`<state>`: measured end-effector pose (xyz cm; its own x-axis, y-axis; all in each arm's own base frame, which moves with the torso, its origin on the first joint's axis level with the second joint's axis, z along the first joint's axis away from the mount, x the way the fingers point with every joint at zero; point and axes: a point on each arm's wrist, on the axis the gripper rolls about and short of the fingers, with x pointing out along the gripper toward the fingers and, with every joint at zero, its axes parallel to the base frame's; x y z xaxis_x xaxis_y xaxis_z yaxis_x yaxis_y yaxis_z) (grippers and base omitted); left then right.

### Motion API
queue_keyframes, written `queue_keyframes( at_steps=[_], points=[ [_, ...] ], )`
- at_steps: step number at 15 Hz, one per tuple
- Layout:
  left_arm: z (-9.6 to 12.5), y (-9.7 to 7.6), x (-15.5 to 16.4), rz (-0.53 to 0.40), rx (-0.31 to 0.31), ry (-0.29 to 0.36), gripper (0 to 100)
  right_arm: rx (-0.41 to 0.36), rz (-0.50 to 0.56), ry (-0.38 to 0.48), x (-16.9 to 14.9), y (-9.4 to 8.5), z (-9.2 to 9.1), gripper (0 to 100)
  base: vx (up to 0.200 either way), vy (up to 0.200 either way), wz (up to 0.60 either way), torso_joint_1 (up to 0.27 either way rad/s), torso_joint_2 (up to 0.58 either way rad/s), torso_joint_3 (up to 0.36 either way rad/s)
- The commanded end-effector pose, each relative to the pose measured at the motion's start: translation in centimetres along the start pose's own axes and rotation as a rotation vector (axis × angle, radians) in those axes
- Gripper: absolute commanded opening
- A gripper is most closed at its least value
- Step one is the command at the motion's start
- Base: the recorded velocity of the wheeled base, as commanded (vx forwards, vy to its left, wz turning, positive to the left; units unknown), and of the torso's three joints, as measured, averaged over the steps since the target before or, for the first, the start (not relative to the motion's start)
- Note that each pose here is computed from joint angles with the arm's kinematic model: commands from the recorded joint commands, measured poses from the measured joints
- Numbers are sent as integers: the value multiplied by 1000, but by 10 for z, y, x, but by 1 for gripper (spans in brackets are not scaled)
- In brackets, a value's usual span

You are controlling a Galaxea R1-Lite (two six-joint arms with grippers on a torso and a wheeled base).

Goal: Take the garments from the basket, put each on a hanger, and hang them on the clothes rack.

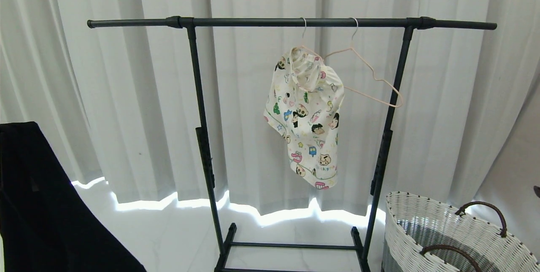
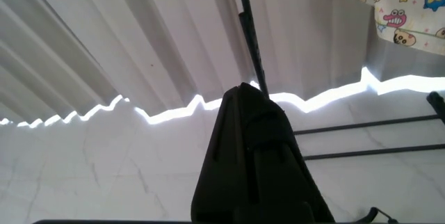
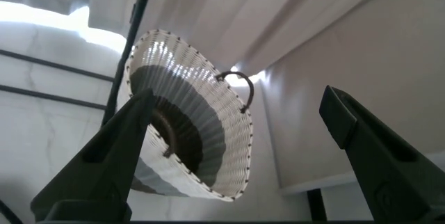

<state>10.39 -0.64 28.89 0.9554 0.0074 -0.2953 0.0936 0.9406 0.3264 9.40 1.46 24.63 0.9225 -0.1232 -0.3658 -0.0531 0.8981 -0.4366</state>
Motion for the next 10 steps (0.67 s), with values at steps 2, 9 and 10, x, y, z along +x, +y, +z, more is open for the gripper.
queue_keyframes(
  at_steps=[2,9,10],
  points=[
    [-1,-1,-2,-2,1,-2,0,5,22,-18,2,0,2,100,0,0,0,119,-356,-237],
    [-21,-8,7,-26,10,75,0,57,38,14,7,5,-4,100,0,0,0,185,-461,-278],
    [-23,-8,8,-29,18,83,0,62,42,22,9,6,-4,100,0,0,0,198,-486,-290]
  ],
)
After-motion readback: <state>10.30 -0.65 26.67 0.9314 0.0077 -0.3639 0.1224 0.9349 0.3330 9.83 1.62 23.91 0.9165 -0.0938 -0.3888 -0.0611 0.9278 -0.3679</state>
